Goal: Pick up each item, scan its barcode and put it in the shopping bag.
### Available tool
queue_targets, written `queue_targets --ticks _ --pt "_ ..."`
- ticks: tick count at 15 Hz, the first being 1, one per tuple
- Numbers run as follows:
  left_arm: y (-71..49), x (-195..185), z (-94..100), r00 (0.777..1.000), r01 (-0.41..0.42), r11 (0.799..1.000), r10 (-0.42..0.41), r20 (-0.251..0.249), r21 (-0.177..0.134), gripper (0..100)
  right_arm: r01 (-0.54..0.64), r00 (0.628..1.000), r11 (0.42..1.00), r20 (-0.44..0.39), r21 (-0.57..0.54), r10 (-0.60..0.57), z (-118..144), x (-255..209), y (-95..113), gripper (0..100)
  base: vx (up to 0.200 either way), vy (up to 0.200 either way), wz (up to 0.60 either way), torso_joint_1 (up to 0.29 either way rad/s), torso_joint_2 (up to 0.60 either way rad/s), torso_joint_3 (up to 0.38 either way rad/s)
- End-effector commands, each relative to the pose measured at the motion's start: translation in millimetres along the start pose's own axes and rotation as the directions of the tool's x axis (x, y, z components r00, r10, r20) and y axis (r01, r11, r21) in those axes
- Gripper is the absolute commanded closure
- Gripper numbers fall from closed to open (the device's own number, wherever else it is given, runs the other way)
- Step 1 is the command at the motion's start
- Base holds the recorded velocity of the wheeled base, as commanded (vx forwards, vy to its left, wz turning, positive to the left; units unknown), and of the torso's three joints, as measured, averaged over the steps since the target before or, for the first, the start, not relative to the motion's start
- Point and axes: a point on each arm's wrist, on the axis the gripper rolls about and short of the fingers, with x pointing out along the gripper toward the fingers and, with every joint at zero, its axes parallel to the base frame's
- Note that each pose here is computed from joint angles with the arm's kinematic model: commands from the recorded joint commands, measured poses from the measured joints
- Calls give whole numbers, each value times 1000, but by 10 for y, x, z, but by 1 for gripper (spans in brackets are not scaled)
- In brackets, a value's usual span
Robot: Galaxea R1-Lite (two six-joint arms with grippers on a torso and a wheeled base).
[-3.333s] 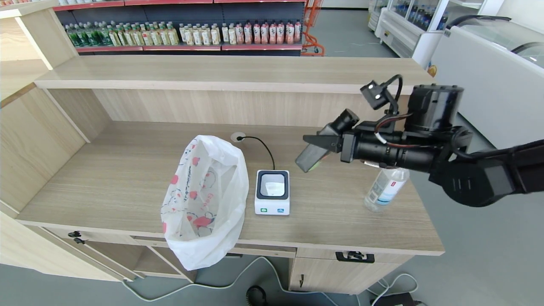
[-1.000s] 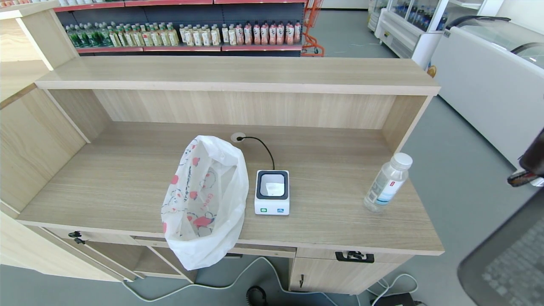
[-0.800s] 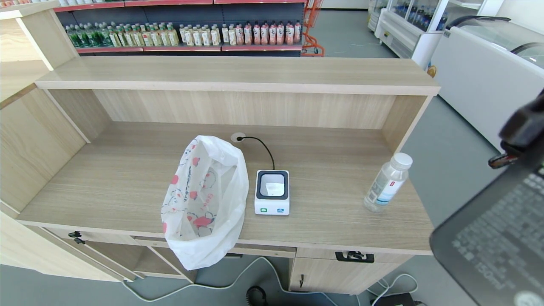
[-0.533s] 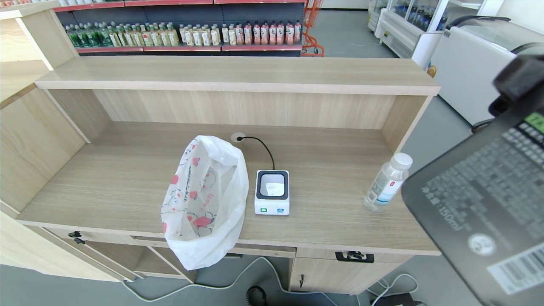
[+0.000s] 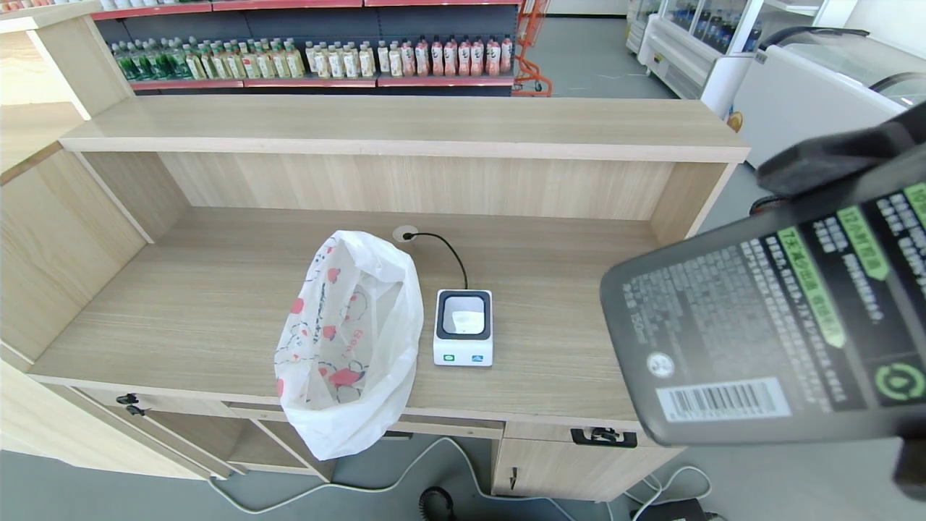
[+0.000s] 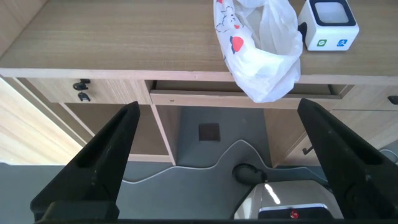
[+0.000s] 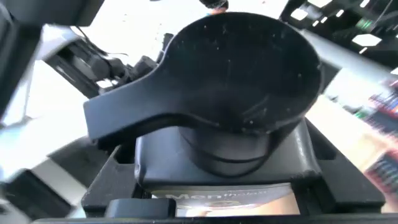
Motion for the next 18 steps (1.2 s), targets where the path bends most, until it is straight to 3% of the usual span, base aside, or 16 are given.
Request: queue_targets --ticks 1,5,18 --pt "0 0 0 1000 0 1000 0 0 0 0 42 999 999 -15 -34 -43 -77 -32 -28 100 0 0 0 0 0 0" --pt "0 0 0 1000 0 1000 0 0 0 0 43 999 999 -17 3 -43 -14 -48 101 100 0 0 0 0 0 0" --pt "0 0 1 1000 0 1000 0 2 0 0 31 999 999 11 -34 -30 122 -5 100 100 0 0 0 0 0 0"
